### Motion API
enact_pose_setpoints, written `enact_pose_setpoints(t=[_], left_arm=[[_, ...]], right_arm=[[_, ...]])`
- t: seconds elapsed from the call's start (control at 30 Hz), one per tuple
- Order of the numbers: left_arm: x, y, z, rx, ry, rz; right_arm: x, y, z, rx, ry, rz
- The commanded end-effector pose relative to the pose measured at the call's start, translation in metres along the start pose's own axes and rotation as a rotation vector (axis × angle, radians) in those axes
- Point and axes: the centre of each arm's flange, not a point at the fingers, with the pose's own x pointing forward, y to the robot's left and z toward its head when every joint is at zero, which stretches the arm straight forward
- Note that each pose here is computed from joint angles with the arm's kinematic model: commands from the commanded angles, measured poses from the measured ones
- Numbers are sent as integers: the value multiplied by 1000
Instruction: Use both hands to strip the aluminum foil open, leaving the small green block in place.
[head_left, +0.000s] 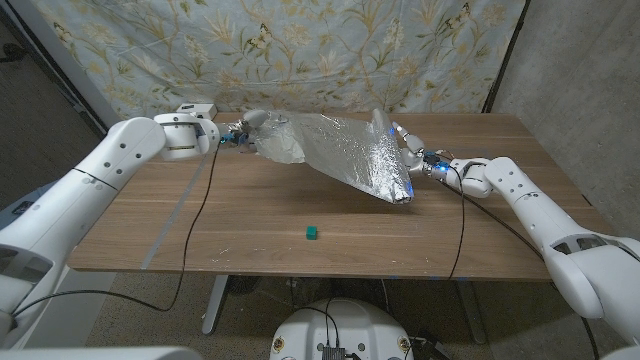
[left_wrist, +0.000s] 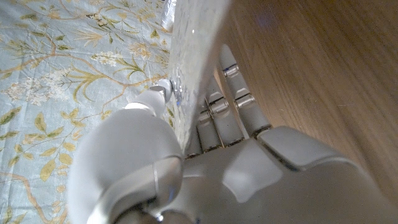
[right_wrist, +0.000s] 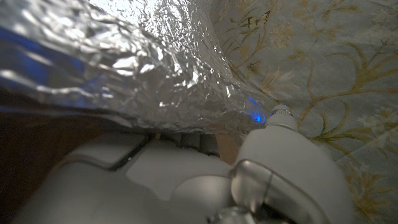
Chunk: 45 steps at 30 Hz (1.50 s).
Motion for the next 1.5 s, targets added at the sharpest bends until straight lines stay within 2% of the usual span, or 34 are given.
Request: enact_pose_setpoints(t=[0.03, 0.27, 0.73, 1.1, 1.5], left_arm=[[0, 4, -1, -4, 5, -10], [0, 7, 0, -3, 6, -13], [-13, 13, -2, -6, 1, 7], [-23, 21, -15, -42, 3, 5], [-27, 26, -19, -59, 1, 6]], right_arm=[[3, 0, -1, -1, 3, -15], [5, 1, -1, -7, 2, -18], [22, 5, -6, -14, 19, 3], [25, 10, -14, -23, 31, -12], [24, 8, -21, -15, 45, -27]])
